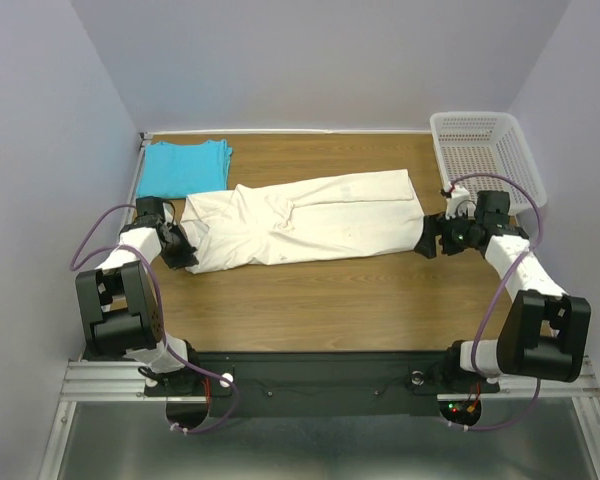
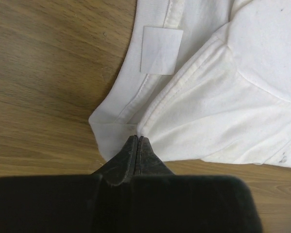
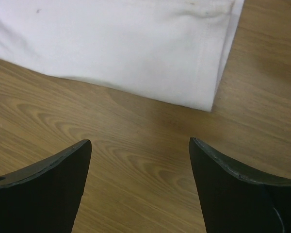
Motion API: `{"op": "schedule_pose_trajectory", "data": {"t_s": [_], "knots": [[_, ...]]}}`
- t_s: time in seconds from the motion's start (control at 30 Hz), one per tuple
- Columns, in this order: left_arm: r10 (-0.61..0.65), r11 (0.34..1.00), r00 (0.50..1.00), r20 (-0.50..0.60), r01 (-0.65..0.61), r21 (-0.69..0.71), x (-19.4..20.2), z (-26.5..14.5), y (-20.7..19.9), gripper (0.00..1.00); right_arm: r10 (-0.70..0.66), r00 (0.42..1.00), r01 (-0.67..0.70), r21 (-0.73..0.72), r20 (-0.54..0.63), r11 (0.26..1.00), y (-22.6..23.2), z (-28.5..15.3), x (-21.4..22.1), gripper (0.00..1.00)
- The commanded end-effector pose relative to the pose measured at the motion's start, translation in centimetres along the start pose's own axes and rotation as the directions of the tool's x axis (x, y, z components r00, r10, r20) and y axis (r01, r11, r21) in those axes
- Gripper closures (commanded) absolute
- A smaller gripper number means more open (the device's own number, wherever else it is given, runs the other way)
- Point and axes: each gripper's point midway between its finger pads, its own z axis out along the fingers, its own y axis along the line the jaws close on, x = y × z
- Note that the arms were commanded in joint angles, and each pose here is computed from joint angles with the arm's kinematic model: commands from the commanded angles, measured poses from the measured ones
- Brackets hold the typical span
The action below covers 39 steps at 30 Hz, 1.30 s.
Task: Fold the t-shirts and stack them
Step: Fold the tshirt
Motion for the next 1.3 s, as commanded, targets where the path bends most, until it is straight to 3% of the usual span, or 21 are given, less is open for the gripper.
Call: {"op": "schedule_pose_trajectory", "data": {"t_s": [0.0, 0.27, 0.9, 1.27], "knots": [[0.023, 0.999, 0.998, 0.05, -0.025, 0.039, -1.3, -1.1, -1.0, 1.0, 0.057, 0.998, -0.057, 0.094, 0.004, 0.994, -2.2, -0.5, -1.0, 0.14], [0.026, 0.997, 0.998, 0.064, -0.031, 0.068, -1.4, -1.6, -1.5, 1.0, 0.14, 0.989, -0.132, 0.142, -0.047, 0.981, -5.0, 1.0, 0.4, 0.28], [0.03, 0.994, 0.998, 0.06, -0.036, 0.099, -1.0, -1.8, -2.0, 1.0, 0.217, 0.976, -0.217, 0.134, 0.015, 0.967, -7.6, 4.9, -1.2, 0.38], [0.027, 0.994, 0.998, 0.061, -0.033, 0.1, -1.0, -1.8, -2.0, 1.0, 0.217, 0.976, -0.217, 0.11, 0.013, 0.97, -7.2, 5.3, -0.9, 0.69]]}}
